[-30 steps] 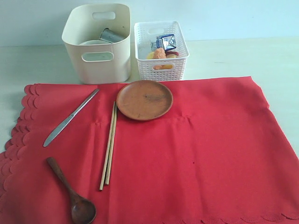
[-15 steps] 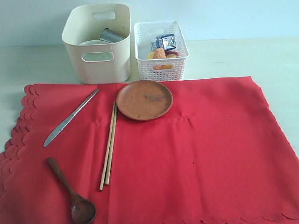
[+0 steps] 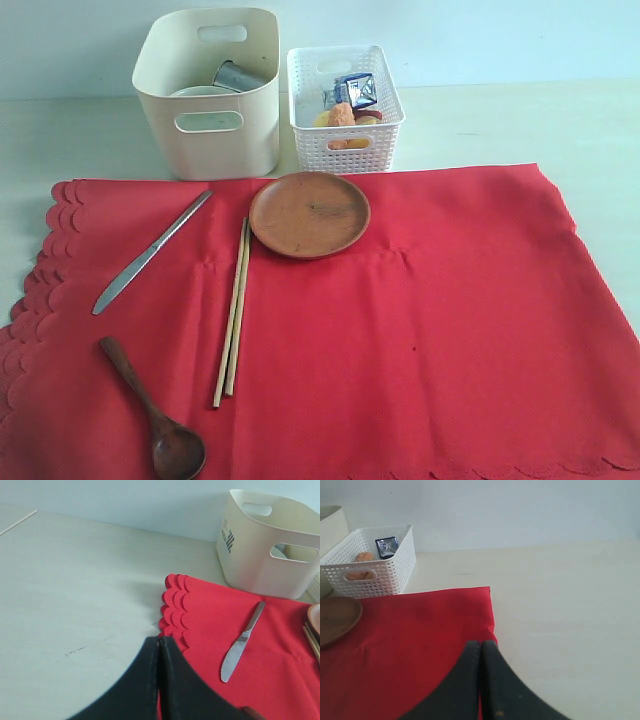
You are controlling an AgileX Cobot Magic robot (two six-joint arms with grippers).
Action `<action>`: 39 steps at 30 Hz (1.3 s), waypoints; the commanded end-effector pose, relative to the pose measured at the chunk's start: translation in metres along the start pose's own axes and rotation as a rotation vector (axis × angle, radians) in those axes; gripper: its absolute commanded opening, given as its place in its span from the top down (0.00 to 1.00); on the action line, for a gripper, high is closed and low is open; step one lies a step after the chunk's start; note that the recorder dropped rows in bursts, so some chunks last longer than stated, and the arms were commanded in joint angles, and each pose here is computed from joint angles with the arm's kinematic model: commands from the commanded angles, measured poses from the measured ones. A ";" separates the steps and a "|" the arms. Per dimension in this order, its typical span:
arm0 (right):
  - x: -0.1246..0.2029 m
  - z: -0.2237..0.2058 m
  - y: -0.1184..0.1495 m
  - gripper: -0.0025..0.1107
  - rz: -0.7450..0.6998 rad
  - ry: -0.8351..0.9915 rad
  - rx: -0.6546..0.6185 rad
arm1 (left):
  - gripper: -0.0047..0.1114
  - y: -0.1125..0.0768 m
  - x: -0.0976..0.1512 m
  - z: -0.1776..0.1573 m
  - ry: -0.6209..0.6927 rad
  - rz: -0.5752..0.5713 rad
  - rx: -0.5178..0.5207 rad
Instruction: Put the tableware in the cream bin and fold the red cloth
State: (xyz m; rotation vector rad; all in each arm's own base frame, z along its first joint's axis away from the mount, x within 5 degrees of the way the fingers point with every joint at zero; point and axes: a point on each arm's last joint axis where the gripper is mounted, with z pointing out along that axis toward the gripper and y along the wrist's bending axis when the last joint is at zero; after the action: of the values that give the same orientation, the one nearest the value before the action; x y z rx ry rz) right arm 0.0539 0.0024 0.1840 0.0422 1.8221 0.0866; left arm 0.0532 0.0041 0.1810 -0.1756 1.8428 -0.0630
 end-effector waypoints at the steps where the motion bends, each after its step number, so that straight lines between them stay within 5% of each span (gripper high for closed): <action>1: 0.000 0.000 -0.001 0.98 -0.002 -0.013 0.008 | 0.96 0.000 0.000 0.000 -0.008 0.009 0.007; 9: 0.000 0.000 -0.001 0.98 -0.002 -0.013 0.008 | 0.96 -0.001 -0.007 -0.002 -0.013 0.008 0.006; 29: 0.000 0.000 -0.001 0.98 -0.002 -0.013 0.008 | 0.96 -0.019 -0.119 0.008 -0.004 0.009 0.005; 39: 0.000 0.000 -0.001 0.98 -0.002 -0.013 0.008 | 0.96 -0.023 -0.141 0.026 0.041 0.013 -0.003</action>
State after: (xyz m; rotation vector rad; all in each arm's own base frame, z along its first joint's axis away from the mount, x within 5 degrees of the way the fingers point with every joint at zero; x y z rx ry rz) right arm 0.0539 0.0024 0.1840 0.0456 1.8221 0.0892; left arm 0.1154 0.0046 0.3085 -0.1791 1.8861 -0.0594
